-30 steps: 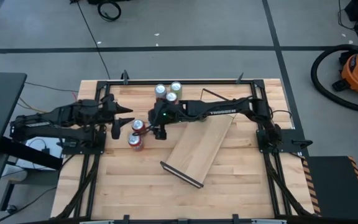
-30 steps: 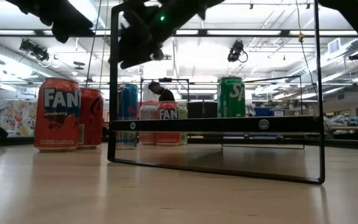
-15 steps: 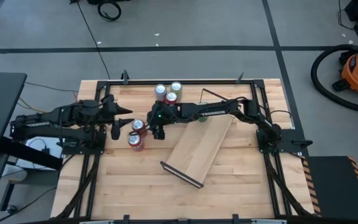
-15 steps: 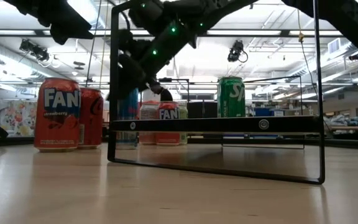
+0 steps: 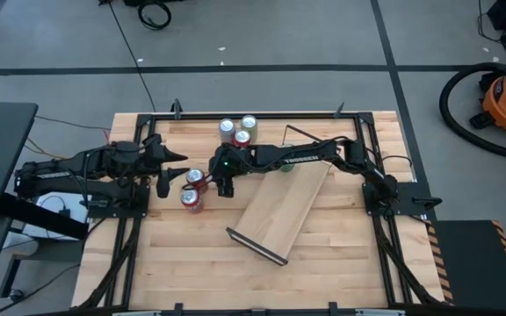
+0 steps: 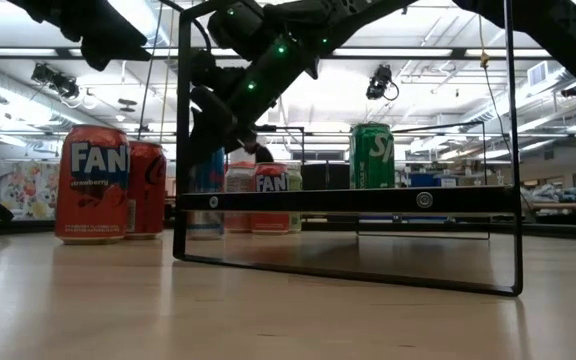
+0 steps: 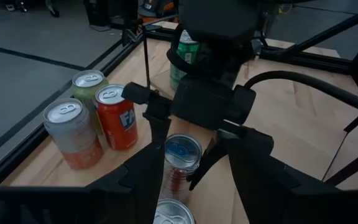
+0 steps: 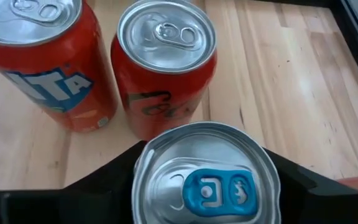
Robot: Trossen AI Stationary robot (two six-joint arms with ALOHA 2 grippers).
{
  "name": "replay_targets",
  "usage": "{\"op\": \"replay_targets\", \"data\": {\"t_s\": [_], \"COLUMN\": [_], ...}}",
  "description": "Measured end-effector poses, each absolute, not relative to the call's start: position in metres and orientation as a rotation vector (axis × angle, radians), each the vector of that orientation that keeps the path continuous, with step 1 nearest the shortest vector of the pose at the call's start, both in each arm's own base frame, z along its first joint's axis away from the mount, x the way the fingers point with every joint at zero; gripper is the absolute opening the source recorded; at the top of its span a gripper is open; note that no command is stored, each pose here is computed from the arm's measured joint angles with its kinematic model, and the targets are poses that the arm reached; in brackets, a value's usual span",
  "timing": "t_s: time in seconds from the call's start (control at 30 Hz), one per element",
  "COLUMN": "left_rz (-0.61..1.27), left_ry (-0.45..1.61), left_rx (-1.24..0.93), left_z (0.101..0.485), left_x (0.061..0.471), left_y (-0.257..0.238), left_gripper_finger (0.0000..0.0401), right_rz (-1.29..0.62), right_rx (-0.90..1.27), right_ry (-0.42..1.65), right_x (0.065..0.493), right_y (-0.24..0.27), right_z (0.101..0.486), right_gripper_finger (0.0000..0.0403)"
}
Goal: Place canned beverage on shelf
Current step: Put the blue soda can on the shelf
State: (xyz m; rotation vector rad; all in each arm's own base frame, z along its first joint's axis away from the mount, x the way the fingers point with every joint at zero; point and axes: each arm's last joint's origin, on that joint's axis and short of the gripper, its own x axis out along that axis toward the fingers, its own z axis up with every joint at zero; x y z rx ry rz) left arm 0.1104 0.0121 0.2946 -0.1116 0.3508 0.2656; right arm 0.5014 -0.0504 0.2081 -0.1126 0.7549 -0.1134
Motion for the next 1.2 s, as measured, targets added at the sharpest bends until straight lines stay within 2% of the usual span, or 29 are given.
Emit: {"op": "replay_targets", "data": {"t_s": [0.17, 0.3, 0.8, 1.07, 1.2], "left_rz": [0.266, 0.266, 0.266, 0.265, 0.265], "left_ry": [0.351, 0.351, 0.346, 0.342, 0.343], "left_rx": [-0.111, -0.112, -0.111, -0.112, -0.112], "left_z": [0.295, 0.295, 0.295, 0.295, 0.295], "left_x": [0.110, 0.110, 0.111, 0.111, 0.111], "left_y": [0.012, 0.012, 0.012, 0.012, 0.012], "left_gripper_finger": [0.0192, 0.0192, 0.0192, 0.0192, 0.0192], "right_rz": [-0.132, -0.160, -0.293, -0.332, -0.333], "right_rx": [-0.107, -0.118, -0.180, -0.176, -0.178], "right_ry": [0.748, 0.726, 0.698, 0.721, 0.727], "right_x": [0.496, 0.485, 0.432, 0.403, 0.392], "right_y": [-0.051, -0.050, -0.035, -0.013, 0.001], "right_z": [0.222, 0.248, 0.334, 0.361, 0.360], "right_gripper_finger": [0.0246, 0.0257, 0.0250, 0.0250, 0.0250]}}
